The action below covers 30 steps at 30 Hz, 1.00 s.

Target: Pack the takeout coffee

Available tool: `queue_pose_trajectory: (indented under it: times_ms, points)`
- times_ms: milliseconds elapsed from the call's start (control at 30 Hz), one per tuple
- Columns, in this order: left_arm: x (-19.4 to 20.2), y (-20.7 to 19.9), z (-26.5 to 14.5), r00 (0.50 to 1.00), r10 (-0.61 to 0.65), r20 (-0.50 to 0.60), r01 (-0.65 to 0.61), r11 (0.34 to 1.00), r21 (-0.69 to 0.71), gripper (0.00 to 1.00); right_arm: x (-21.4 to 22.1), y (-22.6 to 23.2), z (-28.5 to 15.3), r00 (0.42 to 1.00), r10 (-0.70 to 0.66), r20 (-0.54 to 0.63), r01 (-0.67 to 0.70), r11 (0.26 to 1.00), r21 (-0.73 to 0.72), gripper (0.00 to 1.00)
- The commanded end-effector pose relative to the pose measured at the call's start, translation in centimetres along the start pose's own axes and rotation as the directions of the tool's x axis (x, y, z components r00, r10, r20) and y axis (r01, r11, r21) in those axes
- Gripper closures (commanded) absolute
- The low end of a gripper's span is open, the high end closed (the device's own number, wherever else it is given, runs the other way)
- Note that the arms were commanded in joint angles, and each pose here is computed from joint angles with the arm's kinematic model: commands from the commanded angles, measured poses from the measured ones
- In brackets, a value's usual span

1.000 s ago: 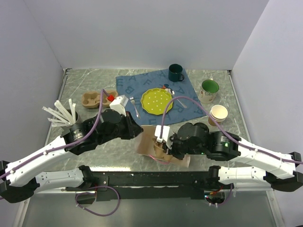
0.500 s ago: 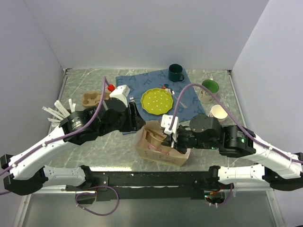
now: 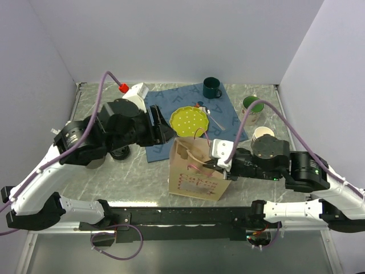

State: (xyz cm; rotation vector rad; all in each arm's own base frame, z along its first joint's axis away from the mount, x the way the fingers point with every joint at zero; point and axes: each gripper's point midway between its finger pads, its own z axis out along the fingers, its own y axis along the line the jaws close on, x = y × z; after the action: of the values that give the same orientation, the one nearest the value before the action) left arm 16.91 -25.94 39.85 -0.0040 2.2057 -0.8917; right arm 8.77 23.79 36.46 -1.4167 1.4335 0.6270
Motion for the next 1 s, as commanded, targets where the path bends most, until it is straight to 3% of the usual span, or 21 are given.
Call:
queue_pose_trajectory:
  times_ms: [0, 300, 467, 700, 967]
  points:
    - [-1.0, -2.3, -1.6, 0.999, -0.035, -0.011, 0.036, 0.995, 0.091, 0.37, -3.0, -1.2, -2.2, 0.989, -0.112, 0.100, 0.109, 0.994, 0.032, 1.00]
    - [-1.5, -4.2, -2.3, 0.999, 0.025, -0.027, -0.020, 0.985, 0.174, 0.33, -3.8, -0.7, -3.6, 0.949, -0.265, 0.171, 0.267, 0.964, 0.010, 1.00]
    - [-2.0, -6.1, -2.6, 0.997, 0.073, -0.036, -0.062, 0.968, 0.241, 0.27, -4.1, 0.1, -3.9, 0.896, -0.380, 0.230, 0.391, 0.920, -0.004, 1.00]
    - [0.7, -7.6, -0.6, 0.971, 0.153, -0.185, -0.095, 0.953, 0.289, 0.29, -4.1, 0.2, -3.8, 0.814, -0.527, 0.245, 0.544, 0.839, -0.002, 1.00]
    - [2.0, -7.6, 0.1, 0.946, 0.203, -0.253, -0.124, 0.947, 0.296, 0.31, -3.7, -0.5, -2.9, 0.736, -0.647, 0.199, 0.657, 0.754, 0.017, 1.00]
